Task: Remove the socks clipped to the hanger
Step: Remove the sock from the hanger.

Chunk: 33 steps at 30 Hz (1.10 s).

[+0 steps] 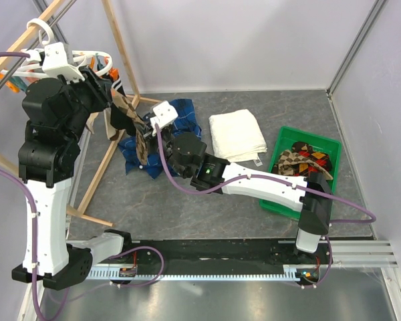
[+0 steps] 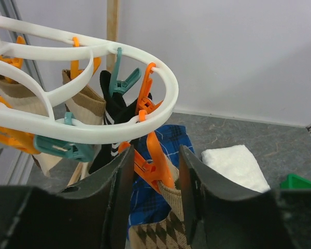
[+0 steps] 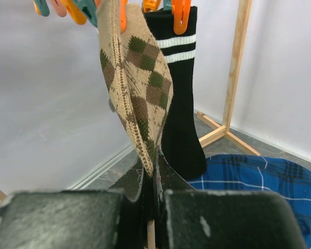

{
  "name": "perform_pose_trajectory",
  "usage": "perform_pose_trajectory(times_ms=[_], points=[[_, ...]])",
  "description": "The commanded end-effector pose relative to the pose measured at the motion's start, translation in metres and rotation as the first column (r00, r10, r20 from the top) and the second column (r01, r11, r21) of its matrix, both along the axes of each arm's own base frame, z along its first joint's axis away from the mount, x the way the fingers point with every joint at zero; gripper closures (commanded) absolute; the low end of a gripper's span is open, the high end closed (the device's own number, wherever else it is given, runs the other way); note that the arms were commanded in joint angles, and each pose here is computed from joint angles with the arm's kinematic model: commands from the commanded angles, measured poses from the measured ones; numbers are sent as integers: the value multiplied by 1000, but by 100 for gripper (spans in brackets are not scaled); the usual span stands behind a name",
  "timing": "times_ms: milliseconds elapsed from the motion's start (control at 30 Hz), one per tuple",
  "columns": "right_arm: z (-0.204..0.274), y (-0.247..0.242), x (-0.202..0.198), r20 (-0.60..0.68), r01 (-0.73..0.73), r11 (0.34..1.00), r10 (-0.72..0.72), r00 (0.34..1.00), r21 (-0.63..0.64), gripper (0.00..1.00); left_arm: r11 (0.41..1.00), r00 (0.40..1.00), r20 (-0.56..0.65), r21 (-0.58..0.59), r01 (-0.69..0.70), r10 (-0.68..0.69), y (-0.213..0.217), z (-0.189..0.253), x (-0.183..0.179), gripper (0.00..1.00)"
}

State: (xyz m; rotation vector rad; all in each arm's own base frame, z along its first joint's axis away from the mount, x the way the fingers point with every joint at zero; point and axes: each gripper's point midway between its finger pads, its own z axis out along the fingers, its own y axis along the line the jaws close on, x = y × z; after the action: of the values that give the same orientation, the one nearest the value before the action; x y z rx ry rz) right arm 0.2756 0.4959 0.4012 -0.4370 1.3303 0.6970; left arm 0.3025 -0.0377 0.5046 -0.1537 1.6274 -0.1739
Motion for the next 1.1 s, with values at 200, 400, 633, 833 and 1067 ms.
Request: perform_pose_trajectory(times_ms=[200, 400, 633, 833, 1067], points=[[26, 3, -6, 3, -45, 997, 45, 999, 67, 100, 997, 997, 29, -39, -66, 67, 13, 20, -10, 44], [22, 3, -8, 1, -51, 997, 51, 999, 57, 100, 994, 995, -17, -55, -96, 95, 15, 5, -3, 41], [27, 5, -10, 4, -69, 994, 69, 998, 82, 100, 993, 997, -29, -94, -79, 76, 8, -1, 6, 40], [27, 8, -13, -1, -88, 992, 88, 996, 88, 100, 990, 996, -30, -109, -92, 89, 7, -8, 18, 44], [24, 7, -13, -9, -81, 993, 82, 997, 84, 100, 992, 996, -1, -91, -88, 88, 8, 0, 19, 94]])
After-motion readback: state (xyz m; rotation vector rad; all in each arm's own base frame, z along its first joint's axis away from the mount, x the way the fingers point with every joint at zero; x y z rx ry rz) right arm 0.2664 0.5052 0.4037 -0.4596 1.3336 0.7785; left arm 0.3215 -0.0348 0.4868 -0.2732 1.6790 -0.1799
